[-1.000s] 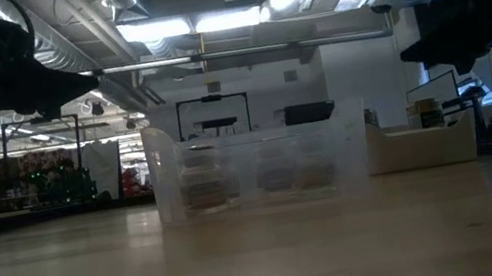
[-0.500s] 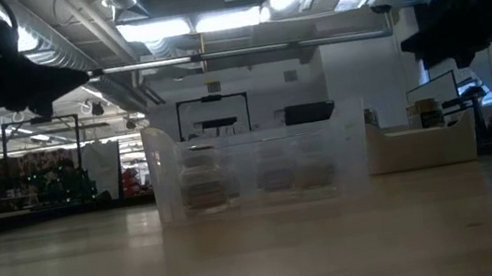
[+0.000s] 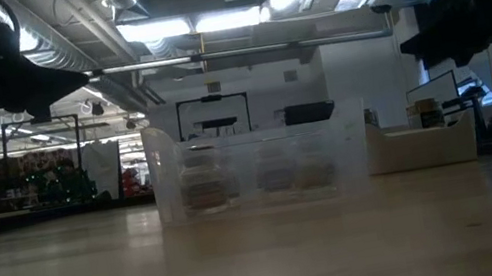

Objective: Sort spices by type
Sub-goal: Return to Home Position

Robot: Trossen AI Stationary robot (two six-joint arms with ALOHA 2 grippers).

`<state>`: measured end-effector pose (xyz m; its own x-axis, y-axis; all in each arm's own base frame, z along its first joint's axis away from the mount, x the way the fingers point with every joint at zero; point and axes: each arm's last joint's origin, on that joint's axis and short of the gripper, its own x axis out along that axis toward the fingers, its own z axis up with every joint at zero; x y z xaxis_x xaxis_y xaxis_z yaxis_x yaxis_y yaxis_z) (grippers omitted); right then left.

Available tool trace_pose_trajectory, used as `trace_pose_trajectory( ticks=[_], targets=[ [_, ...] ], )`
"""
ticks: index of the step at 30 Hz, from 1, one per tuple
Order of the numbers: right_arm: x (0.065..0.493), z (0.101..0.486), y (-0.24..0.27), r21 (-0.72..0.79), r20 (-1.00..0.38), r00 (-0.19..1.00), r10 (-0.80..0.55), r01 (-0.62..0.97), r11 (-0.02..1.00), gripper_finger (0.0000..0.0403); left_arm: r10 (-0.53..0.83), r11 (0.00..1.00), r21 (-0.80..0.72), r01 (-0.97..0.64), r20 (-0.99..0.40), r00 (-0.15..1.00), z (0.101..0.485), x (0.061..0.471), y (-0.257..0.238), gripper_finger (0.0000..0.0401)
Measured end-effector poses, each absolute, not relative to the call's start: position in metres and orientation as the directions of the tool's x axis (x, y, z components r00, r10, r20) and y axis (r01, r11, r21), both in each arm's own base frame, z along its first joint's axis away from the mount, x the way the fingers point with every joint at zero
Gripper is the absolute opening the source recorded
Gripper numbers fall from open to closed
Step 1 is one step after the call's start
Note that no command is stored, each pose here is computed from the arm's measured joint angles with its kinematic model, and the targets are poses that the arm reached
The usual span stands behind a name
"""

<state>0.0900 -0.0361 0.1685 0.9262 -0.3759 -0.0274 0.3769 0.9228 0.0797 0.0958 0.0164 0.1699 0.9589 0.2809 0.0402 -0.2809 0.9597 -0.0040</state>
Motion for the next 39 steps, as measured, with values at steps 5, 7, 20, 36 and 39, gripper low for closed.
trace_pose_trajectory(
  ticks=[5,7,20,36,39],
  targets=[
    [0.09,0.1682,-0.0361,0.066,-0.028,0.926,-0.377,0.378,0.924,0.0019,0.281,0.96,-0.023,-0.281,0.042,0.959,0.1701,0.0956,0.0164,0.0004],
    [0.09,0.1682,-0.0361,0.07,-0.028,0.926,-0.377,0.378,0.923,0.0019,0.281,0.959,-0.041,-0.28,0.042,0.959,0.1701,0.0956,0.0164,0.0002],
    [0.09,0.1682,-0.0362,0.072,-0.027,0.926,-0.377,0.378,0.923,0.0019,0.277,0.96,-0.057,-0.274,0.041,0.96,0.17,0.0957,0.0162,0.0],
    [0.0912,0.1682,-0.0333,0.073,-0.026,0.934,-0.357,0.358,0.931,0.0019,0.276,0.96,-0.058,-0.274,0.04,0.96,0.1699,0.0957,0.0162,0.0],
    [0.0932,0.1689,-0.027,0.073,-0.018,0.958,-0.286,0.287,0.955,0.0019,0.276,0.96,-0.059,-0.273,0.04,0.96,0.1699,0.0957,0.0161,0.0]
  ],
)
